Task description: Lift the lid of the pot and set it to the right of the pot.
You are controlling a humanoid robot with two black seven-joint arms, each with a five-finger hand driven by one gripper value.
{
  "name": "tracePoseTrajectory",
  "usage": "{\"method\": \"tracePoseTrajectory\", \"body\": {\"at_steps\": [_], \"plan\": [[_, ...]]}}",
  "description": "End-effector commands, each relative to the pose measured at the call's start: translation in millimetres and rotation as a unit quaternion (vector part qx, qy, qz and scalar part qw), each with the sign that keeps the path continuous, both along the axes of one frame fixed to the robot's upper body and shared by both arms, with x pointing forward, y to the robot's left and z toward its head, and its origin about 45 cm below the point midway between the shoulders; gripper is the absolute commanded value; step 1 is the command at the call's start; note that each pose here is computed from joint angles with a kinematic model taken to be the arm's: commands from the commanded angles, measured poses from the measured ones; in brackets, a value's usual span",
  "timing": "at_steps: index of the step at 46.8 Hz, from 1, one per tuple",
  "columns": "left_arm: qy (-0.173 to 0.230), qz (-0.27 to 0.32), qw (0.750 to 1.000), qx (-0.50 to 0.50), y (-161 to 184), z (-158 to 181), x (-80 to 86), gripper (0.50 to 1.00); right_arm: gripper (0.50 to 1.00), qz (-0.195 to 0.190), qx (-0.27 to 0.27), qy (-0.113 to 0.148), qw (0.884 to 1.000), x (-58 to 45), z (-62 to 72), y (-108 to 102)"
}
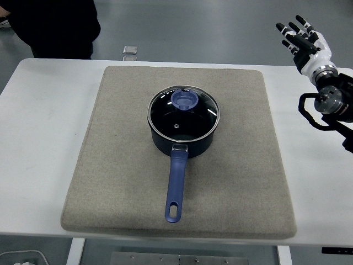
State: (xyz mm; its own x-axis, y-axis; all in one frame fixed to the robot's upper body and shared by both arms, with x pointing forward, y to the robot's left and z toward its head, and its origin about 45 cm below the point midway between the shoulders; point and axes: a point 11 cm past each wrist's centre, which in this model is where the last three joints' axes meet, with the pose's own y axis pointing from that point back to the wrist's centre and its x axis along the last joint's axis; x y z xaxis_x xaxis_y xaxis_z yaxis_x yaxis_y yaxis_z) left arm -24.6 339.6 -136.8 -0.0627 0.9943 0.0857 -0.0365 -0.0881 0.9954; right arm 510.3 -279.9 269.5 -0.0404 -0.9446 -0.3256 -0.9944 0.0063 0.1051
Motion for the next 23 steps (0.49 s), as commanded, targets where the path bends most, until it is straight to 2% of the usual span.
{"method": "tracePoseTrajectory", "body": {"at_steps": [1, 23], "plan": [[0.000, 0.001, 1.000, 0.001, 0.2, 0.0, 0.0, 1.000, 0.917, 0.000, 0.001, 0.000, 1.000, -0.1, -0.1, 0.1], [0.001, 0.000, 1.000, 0.001, 0.2, 0.0, -0.9, 1.000, 0.917, -0.001, 0.000, 0.000, 1.000, -0.2, -0.7, -0.6]]}}
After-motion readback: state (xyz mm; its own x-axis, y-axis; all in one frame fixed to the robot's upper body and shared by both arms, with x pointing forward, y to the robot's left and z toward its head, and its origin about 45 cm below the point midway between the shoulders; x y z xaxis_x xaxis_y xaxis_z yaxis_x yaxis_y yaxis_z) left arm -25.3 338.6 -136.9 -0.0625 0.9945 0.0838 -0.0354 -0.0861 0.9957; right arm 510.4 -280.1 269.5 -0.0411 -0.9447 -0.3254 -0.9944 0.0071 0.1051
